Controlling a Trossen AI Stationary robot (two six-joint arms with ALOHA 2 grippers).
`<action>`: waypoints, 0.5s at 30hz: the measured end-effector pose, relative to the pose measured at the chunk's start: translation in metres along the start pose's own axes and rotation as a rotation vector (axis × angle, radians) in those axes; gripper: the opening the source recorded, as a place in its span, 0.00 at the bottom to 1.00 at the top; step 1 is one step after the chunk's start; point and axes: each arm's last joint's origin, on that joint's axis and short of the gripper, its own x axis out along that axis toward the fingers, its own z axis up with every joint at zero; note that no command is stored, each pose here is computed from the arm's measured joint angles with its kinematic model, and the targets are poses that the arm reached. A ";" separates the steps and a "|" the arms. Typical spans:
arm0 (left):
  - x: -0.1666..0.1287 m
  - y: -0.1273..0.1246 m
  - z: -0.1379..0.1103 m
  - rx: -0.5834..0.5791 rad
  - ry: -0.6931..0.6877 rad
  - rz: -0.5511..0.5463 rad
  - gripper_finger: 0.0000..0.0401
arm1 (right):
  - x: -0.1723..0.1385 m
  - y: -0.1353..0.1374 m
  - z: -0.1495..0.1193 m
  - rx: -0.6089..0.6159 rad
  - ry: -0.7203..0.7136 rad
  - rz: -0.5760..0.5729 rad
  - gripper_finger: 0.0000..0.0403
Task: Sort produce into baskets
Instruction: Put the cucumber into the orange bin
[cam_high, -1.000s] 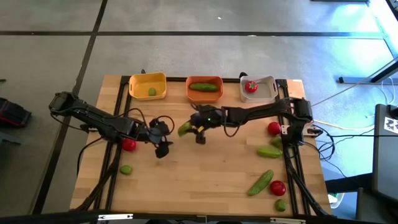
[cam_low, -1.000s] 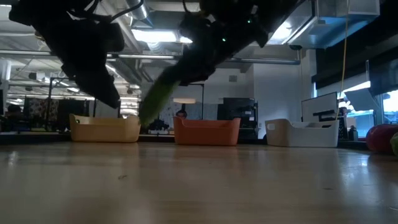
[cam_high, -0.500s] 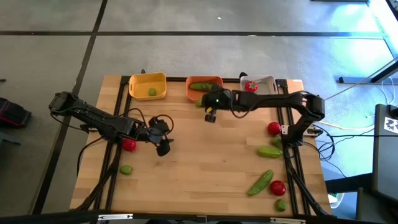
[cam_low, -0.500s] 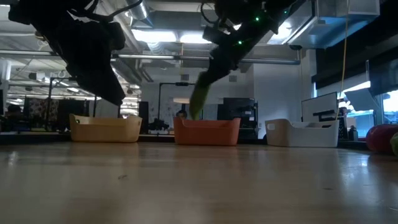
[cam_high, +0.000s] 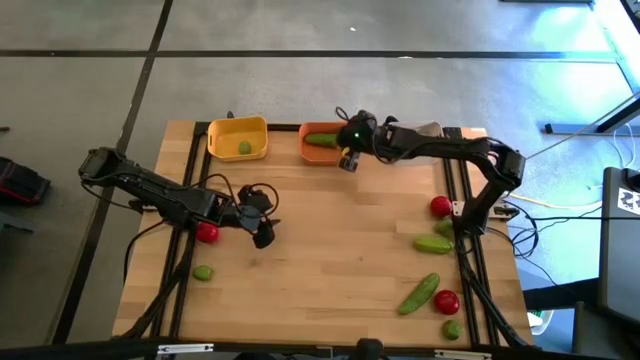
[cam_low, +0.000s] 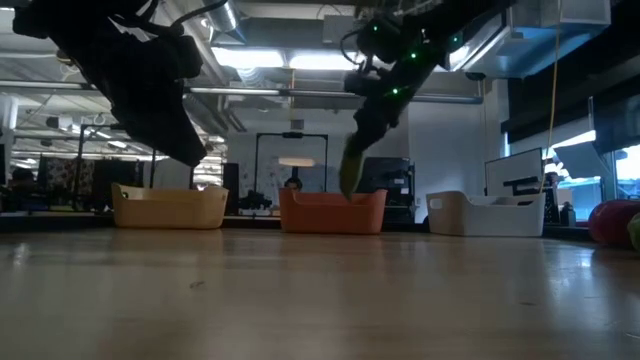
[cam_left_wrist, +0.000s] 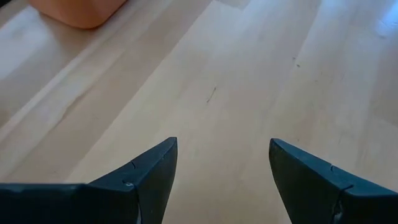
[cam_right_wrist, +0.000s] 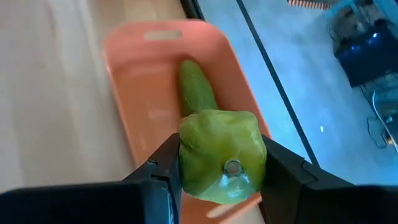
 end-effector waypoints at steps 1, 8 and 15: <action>0.000 0.000 0.000 0.000 -0.001 0.001 0.62 | 0.003 -0.002 -0.002 0.006 0.004 0.012 0.35; 0.000 0.000 0.000 -0.004 0.000 0.002 0.62 | 0.020 -0.010 -0.016 0.019 0.081 0.053 0.35; 0.000 0.000 0.000 -0.004 -0.002 0.011 0.62 | 0.019 -0.008 -0.018 0.010 0.108 0.058 0.35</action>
